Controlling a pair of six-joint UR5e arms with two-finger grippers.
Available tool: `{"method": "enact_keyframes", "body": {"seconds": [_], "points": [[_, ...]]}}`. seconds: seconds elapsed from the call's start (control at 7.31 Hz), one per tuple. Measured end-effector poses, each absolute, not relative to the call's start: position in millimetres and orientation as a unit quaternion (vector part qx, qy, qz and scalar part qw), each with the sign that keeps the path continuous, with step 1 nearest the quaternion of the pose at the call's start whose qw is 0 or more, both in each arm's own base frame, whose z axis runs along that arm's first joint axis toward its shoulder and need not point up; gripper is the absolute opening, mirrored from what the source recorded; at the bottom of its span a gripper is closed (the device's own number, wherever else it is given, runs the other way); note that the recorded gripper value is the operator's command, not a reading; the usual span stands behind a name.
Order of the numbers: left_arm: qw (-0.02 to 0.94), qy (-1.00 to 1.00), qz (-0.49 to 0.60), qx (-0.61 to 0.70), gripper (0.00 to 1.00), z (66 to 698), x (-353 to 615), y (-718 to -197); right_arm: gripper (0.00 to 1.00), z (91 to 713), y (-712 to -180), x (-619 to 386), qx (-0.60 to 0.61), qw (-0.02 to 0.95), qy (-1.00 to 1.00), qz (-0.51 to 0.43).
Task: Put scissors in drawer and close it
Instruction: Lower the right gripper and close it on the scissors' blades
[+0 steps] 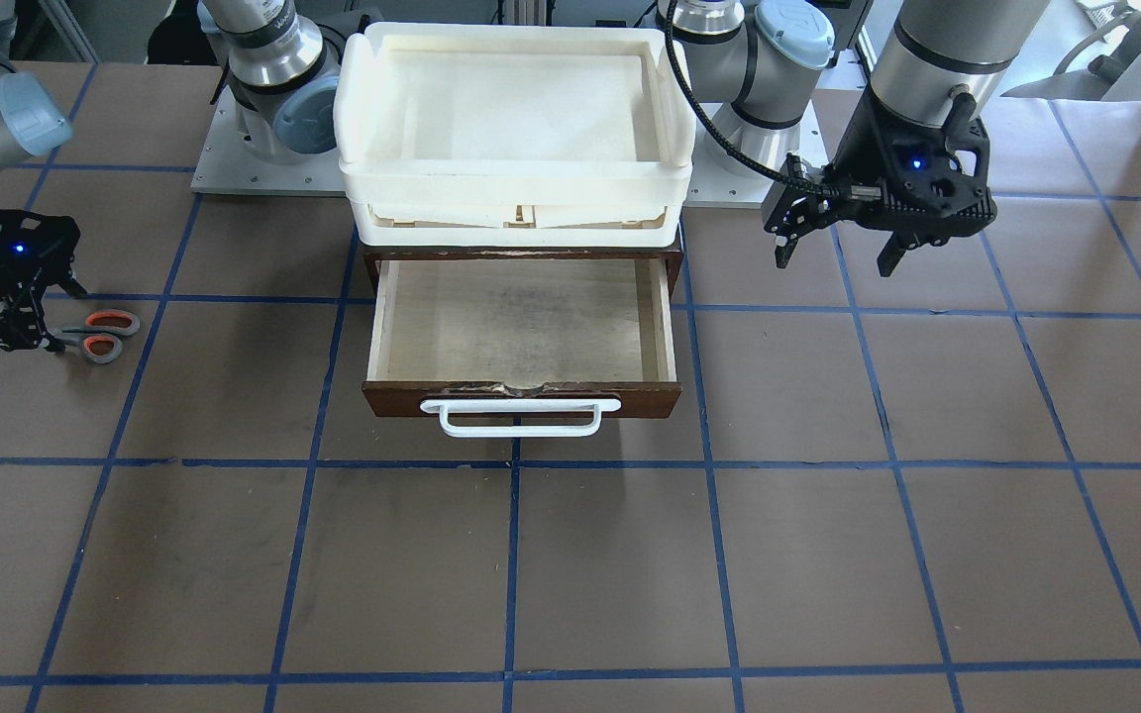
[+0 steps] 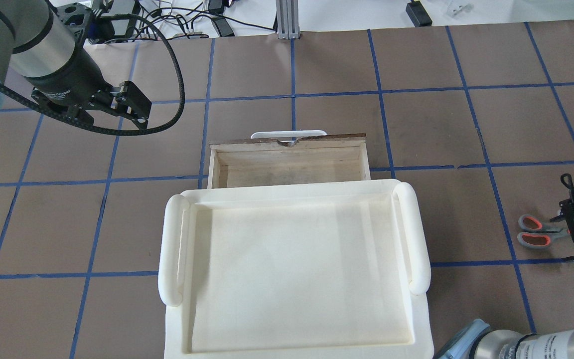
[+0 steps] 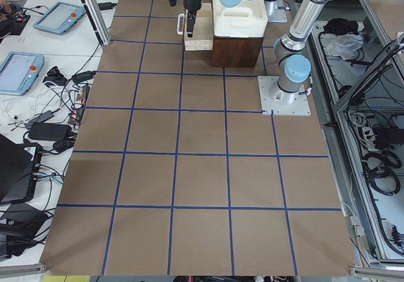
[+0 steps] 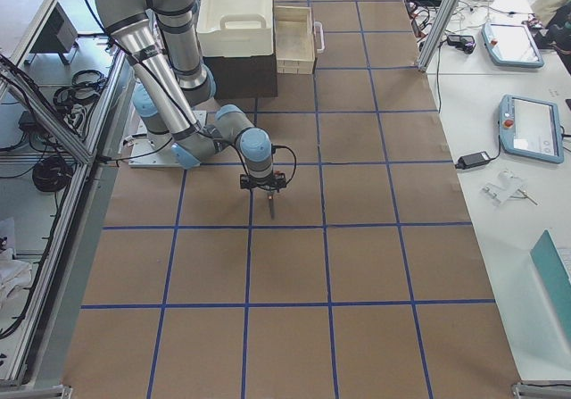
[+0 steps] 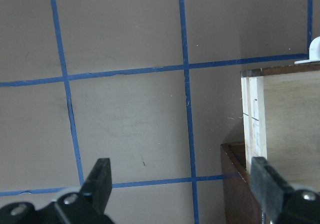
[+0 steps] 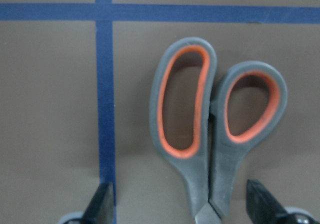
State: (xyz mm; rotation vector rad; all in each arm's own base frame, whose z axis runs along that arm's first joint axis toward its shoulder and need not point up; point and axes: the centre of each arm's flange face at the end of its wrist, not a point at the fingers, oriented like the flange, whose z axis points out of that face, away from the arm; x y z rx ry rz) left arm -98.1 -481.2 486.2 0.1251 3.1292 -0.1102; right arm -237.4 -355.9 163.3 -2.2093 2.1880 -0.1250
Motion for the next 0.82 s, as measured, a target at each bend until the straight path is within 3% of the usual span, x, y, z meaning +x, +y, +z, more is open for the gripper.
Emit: {"method": "enact_keyframes", "body": {"seconds": [0.41, 0.55, 0.82], "points": [[0.004, 0.999, -0.034, 0.040, 1.00, 485.7, -98.1, -480.6, 0.39, 162.0, -356.9, -236.7, -0.710, 0.016, 0.703, -0.039], [0.005, 0.999, -0.034, 0.040, 1.00, 485.7, -97.9, -480.4, 0.34, 162.2, -356.9, -236.8, -0.710, 0.016, 0.703, -0.037], [0.009, 0.999, -0.033, 0.041, 1.00, 485.5, -97.1, -480.2, 0.34, 162.8, -356.6, -237.8, -0.710, 0.016, 0.703, -0.031]]}}
